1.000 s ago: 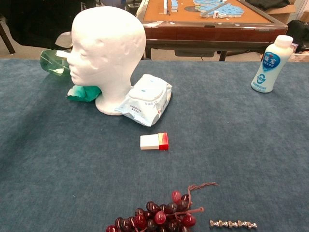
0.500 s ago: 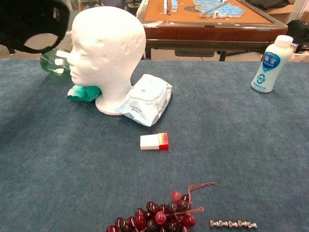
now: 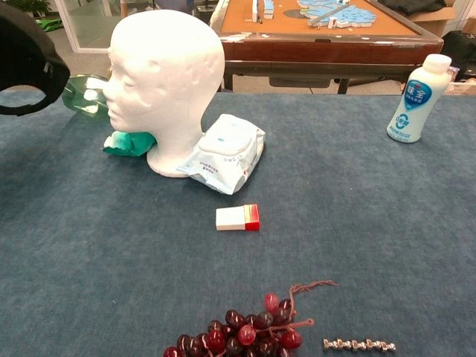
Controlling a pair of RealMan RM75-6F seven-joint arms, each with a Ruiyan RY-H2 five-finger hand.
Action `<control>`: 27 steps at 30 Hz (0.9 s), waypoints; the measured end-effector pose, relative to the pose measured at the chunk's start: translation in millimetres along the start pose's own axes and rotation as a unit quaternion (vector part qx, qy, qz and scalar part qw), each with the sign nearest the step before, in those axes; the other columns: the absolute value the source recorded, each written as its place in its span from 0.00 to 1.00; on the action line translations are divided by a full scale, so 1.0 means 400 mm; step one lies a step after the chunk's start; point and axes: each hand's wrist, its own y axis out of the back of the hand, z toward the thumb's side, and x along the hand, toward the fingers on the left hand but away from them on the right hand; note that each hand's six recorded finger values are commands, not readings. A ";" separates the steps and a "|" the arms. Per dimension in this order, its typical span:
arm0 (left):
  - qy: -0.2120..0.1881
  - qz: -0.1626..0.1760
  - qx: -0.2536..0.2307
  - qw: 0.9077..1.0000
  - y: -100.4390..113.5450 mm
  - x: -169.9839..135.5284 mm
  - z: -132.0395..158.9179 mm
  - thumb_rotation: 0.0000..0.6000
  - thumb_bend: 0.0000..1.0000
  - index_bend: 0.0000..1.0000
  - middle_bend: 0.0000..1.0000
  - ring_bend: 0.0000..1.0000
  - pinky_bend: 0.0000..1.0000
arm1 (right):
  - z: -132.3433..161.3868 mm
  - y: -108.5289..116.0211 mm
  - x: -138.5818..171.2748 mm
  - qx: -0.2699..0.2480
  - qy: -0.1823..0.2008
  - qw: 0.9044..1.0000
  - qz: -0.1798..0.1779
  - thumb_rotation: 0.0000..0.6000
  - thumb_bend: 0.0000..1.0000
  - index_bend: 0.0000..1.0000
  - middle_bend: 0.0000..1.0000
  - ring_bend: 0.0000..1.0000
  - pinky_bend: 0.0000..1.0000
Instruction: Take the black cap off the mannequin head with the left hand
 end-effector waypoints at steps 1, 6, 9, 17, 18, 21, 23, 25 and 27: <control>-0.004 -0.008 0.002 1.000 -0.012 -0.019 0.005 1.00 0.76 0.67 0.84 0.61 0.81 | 0.000 -0.001 0.000 0.000 0.000 1.000 0.000 1.00 0.07 0.39 0.35 0.42 0.68; -0.005 -0.041 0.002 0.999 -0.053 -0.075 0.030 1.00 0.76 0.67 0.83 0.61 0.81 | 0.003 -0.004 -0.001 0.002 0.001 1.000 0.003 1.00 0.07 0.39 0.35 0.42 0.68; -0.007 -0.075 0.010 0.997 -0.083 -0.106 0.046 1.00 0.75 0.66 0.82 0.60 0.81 | 0.004 -0.005 -0.002 0.003 0.001 1.000 0.003 1.00 0.07 0.39 0.35 0.42 0.68; -0.007 -0.179 0.002 0.984 -0.126 -0.188 0.104 1.00 0.72 0.57 0.74 0.56 0.81 | 0.001 -0.002 -0.001 0.000 0.000 1.000 0.001 1.00 0.07 0.39 0.35 0.42 0.68; -0.006 -0.191 0.001 0.981 -0.127 -0.196 0.110 1.00 0.69 0.53 0.72 0.55 0.81 | 0.001 -0.003 -0.001 0.000 0.000 1.000 0.002 1.00 0.07 0.39 0.35 0.42 0.68; -0.005 -0.238 -0.002 0.971 -0.125 -0.222 0.129 1.00 0.60 0.42 0.66 0.50 0.80 | 0.003 -0.004 -0.001 0.001 0.001 1.000 0.003 1.00 0.07 0.39 0.35 0.42 0.68; -0.003 -0.277 -0.004 0.961 -0.121 -0.241 0.140 1.00 0.53 0.31 0.62 0.47 0.78 | 0.004 -0.005 -0.001 0.002 0.001 1.000 0.003 1.00 0.07 0.39 0.35 0.42 0.68; 0.001 -0.321 -0.005 0.947 -0.117 -0.260 0.146 1.00 0.43 0.21 0.57 0.45 0.77 | 0.004 -0.005 -0.001 0.002 0.001 1.000 0.003 1.00 0.07 0.39 0.35 0.42 0.68; 0.003 -0.359 -0.005 0.933 -0.110 -0.278 0.152 1.00 0.28 0.12 0.50 0.43 0.75 | 0.003 -0.006 -0.001 0.003 0.000 1.000 0.003 1.00 0.07 0.39 0.35 0.42 0.68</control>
